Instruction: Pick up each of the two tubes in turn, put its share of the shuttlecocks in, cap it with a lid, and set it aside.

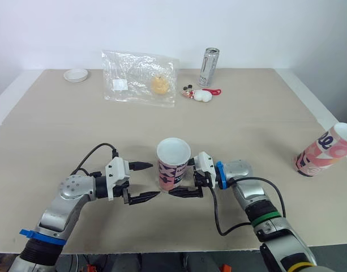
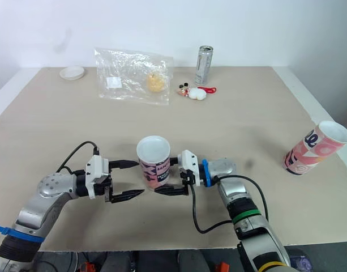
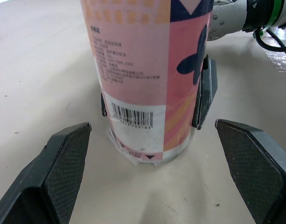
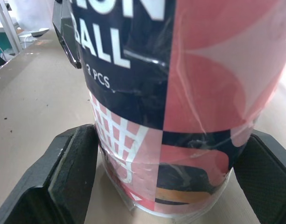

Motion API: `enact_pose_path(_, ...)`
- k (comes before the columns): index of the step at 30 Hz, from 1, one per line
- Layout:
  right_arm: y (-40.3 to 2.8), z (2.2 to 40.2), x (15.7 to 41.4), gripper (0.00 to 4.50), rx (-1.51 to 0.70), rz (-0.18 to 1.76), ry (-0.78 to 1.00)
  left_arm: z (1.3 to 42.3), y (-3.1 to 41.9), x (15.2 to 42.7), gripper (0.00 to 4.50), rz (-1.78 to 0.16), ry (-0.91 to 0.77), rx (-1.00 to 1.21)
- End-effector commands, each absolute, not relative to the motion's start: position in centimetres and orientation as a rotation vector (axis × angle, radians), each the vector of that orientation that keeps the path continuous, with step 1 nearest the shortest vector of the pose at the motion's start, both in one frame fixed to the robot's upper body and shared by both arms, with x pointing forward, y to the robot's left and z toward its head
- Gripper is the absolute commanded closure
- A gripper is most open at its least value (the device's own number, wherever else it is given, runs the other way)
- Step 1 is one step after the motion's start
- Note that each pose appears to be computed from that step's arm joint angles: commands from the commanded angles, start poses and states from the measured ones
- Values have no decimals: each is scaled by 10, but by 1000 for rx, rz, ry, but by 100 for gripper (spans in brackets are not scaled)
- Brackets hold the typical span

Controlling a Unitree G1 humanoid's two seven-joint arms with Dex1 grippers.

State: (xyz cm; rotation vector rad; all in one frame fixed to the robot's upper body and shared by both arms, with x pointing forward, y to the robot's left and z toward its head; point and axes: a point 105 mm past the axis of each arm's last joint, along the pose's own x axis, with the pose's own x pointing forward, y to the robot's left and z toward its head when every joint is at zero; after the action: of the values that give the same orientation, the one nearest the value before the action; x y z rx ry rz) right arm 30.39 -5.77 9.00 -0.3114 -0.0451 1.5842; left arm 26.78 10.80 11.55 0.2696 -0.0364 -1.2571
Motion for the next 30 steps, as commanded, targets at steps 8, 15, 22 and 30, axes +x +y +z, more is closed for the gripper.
enact_pose_path(8, -44, 96, 300, 0, -323, 1614, -97, 124, 111, 269, 7, -1241, -74, 295)
enact_pose_path(15, -40, 95, 301, 0, -322, 1612, -99, 121, 116, 268, 7, -1238, -63, 307)
enact_pose_path(22, -42, 93, 302, 0, -320, 1608, -87, 121, 116, 269, 7, -1233, -63, 318)
enact_pose_path(30, -44, 93, 301, 25, -311, 1605, -82, 121, 116, 270, 3, -1230, -62, 323)
